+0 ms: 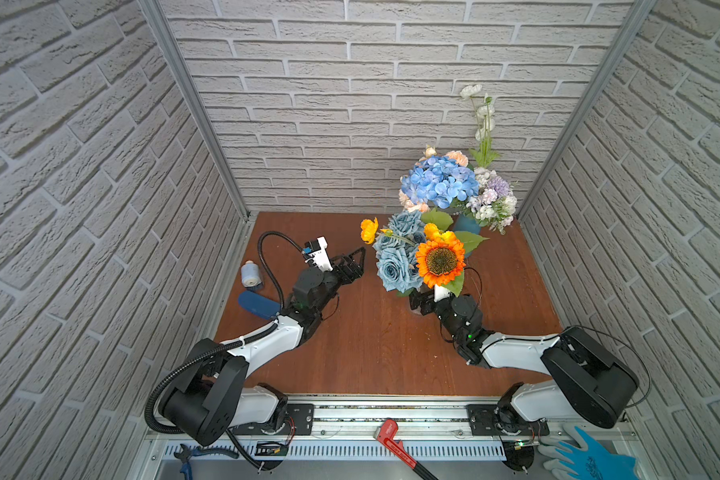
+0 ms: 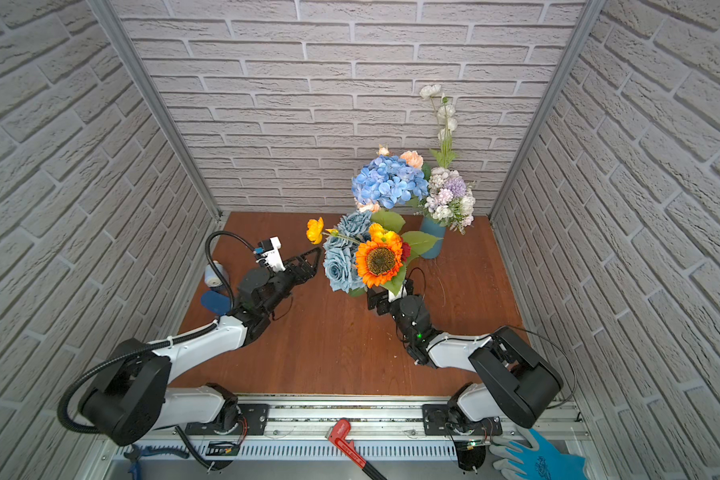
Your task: Arrange the flowers into the vase
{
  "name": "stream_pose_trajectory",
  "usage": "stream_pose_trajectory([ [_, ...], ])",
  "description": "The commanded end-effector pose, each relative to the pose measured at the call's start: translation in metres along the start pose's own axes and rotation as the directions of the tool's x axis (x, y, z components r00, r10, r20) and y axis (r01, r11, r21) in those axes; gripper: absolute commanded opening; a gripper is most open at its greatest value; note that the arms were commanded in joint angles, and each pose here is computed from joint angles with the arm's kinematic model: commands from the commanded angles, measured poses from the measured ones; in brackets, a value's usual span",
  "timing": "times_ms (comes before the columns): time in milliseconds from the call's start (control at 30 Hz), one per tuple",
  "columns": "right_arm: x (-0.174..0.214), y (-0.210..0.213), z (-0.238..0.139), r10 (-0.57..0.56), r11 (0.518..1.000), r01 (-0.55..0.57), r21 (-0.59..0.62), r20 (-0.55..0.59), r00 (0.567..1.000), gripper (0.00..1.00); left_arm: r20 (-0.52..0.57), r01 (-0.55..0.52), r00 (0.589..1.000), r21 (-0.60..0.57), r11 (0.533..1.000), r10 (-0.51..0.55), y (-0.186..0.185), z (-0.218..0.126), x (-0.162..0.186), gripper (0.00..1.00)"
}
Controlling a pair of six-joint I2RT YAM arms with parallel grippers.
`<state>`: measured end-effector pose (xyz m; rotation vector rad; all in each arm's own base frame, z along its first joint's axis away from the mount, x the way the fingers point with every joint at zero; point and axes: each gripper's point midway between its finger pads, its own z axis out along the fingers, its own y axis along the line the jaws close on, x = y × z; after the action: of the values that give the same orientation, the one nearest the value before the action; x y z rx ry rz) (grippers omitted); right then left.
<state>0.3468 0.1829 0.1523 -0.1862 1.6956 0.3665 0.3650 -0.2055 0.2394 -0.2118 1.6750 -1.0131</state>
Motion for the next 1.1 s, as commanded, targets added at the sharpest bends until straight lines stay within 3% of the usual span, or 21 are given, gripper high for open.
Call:
stream_pose_trajectory([
  [0, -0.031, 0.000, -0.005, 0.025, 1.000, -0.024, -0.007, 0.176, 0.984, 0.93, 0.031, -0.014, 0.999, 0.032, 0.999, 0.013, -0.007, 0.003, -0.010, 0.98],
  [133, -0.027, -0.002, -0.001, 0.040, 0.999, -0.040, -0.001, 0.186, 0.982, 0.85, 0.031, -0.010, 0.999, 0.040, 0.999, 0.009, -0.010, 0.005, -0.011, 0.98],
  [233, -0.031, -0.001, 0.000, 0.015, 1.000, -0.017, 0.005, 0.198, 0.980, 0.62, 0.029, -0.012, 1.000, 0.039, 0.999, 0.011, -0.010, 0.003, -0.010, 0.98],
  [400, -0.030, 0.003, 0.009, -0.045, 0.999, 0.044, 0.008, 0.192, 0.980, 0.42, 0.033, -0.019, 0.999, 0.025, 1.000, 0.019, -0.008, 0.001, -0.011, 0.98],
  [533, -0.029, 0.008, 0.025, -0.113, 0.994, 0.113, 0.009, 0.187, 0.976, 0.39, 0.034, -0.022, 0.999, 0.026, 0.999, 0.021, -0.008, 0.000, -0.011, 0.98],
  [667, -0.054, 0.016, 0.039, -0.192, 0.981, 0.192, 0.025, 0.246, 0.950, 0.35, 0.035, -0.031, 0.999, 0.011, 0.999, 0.030, -0.006, -0.004, -0.011, 0.98],
  [1067, -0.097, 0.011, 0.123, -0.122, 0.991, 0.136, -0.012, 0.365, 0.923, 0.33, 0.054, -0.043, 0.997, -0.093, 0.995, 0.049, 0.021, -0.028, -0.017, 0.98],
])
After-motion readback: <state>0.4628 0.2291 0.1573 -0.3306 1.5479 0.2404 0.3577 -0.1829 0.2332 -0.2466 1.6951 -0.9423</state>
